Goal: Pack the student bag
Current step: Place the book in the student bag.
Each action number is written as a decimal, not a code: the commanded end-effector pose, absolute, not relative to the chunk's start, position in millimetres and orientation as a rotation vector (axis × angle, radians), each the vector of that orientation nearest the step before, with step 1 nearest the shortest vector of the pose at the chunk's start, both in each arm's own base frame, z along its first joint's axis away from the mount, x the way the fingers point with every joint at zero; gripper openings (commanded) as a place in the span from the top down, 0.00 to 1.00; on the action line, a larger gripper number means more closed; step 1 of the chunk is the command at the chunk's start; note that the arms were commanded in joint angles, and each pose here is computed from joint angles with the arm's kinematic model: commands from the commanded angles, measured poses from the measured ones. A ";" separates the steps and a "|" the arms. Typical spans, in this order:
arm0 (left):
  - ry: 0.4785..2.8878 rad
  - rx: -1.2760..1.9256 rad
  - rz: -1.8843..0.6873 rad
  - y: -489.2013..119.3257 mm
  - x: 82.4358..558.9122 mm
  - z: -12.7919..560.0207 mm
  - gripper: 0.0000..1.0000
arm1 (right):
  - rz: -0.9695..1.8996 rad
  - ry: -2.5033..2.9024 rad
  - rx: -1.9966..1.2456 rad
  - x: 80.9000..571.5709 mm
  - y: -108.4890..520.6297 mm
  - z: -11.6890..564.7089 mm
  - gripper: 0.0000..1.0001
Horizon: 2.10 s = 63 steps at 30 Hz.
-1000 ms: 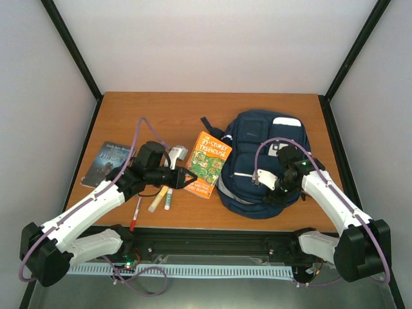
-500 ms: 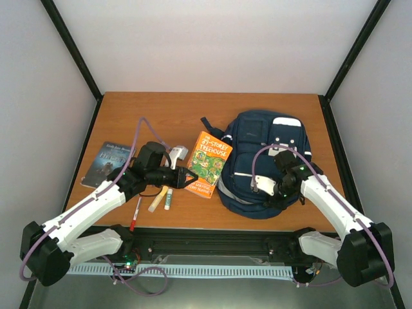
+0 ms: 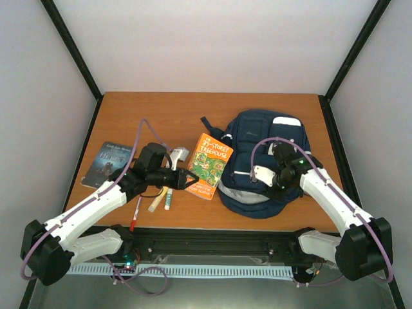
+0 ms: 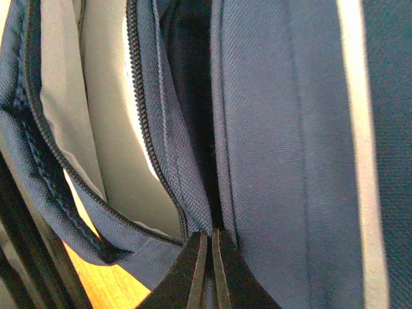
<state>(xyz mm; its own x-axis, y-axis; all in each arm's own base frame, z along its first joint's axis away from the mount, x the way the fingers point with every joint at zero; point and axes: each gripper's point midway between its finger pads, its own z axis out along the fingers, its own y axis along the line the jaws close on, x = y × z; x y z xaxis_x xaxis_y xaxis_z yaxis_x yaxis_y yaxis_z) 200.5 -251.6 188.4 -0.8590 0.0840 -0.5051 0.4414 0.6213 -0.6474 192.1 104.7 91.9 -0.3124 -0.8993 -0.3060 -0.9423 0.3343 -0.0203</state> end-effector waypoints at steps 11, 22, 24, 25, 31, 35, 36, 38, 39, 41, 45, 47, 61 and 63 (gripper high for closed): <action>2.314 0.538 -1.388 -266.1 172.2 213.4 0.99 | -0.027 2.164 -1.296 285.7 113.0 204.4 0.97; 2.324 0.502 -1.292 -253.4 173.2 207.4 0.99 | 0.256 2.282 -1.486 234.0 126.7 112.3 0.97; 2.334 0.500 -1.290 -254.6 174.8 204.7 0.99 | 0.287 2.283 -1.498 227.1 128.2 104.3 0.97; 2.334 0.501 -1.289 -255.3 175.8 204.0 0.99 | 0.295 2.281 -1.504 225.2 128.8 102.0 0.97; 2.342 0.501 -1.285 -256.9 178.2 201.8 0.99 | 0.320 2.251 -1.524 219.6 131.2 98.0 0.53; 2.354 0.493 -1.279 -256.7 179.0 197.5 0.99 | 0.316 2.248 -1.532 222.5 132.1 93.0 0.52; 2.353 0.490 -1.279 -256.7 179.4 197.3 0.99 | 0.311 2.254 -1.532 224.2 131.8 90.5 0.52; 2.350 0.489 -1.284 -257.1 179.4 197.9 0.99 | 0.289 2.270 -1.519 229.3 130.4 85.2 0.52; 2.352 0.489 -1.285 -257.2 179.2 197.5 0.99 | 0.280 2.279 -1.515 231.6 129.4 82.3 0.52; 2.355 0.490 -1.287 -257.2 178.6 197.5 0.99 | 0.259 2.292 -1.506 236.1 128.0 77.9 0.55; 2.354 0.497 -1.288 -257.3 178.1 197.9 0.99 | 0.193 2.304 -1.490 246.0 123.3 74.5 0.61; 2.356 0.497 -1.285 -257.0 178.0 197.2 0.99 | 0.168 2.304 -1.486 248.9 121.3 74.0 0.66; 2.328 0.562 -1.439 -272.1 169.8 202.0 0.99 | -0.040 2.109 -1.285 292.2 117.4 196.8 0.97; 2.317 0.582 -1.474 -275.8 168.0 204.3 0.99 | -0.073 2.068 -1.232 300.6 116.8 222.6 0.97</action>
<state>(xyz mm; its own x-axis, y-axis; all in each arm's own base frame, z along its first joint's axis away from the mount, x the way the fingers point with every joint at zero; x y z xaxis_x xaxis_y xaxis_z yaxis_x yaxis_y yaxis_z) 169.0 -258.0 173.1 -0.8974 0.1489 -0.4153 0.4280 0.5221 -0.7377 276.5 120.3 160.9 -0.3225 -0.8226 -0.4682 -0.8404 0.4765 -0.2583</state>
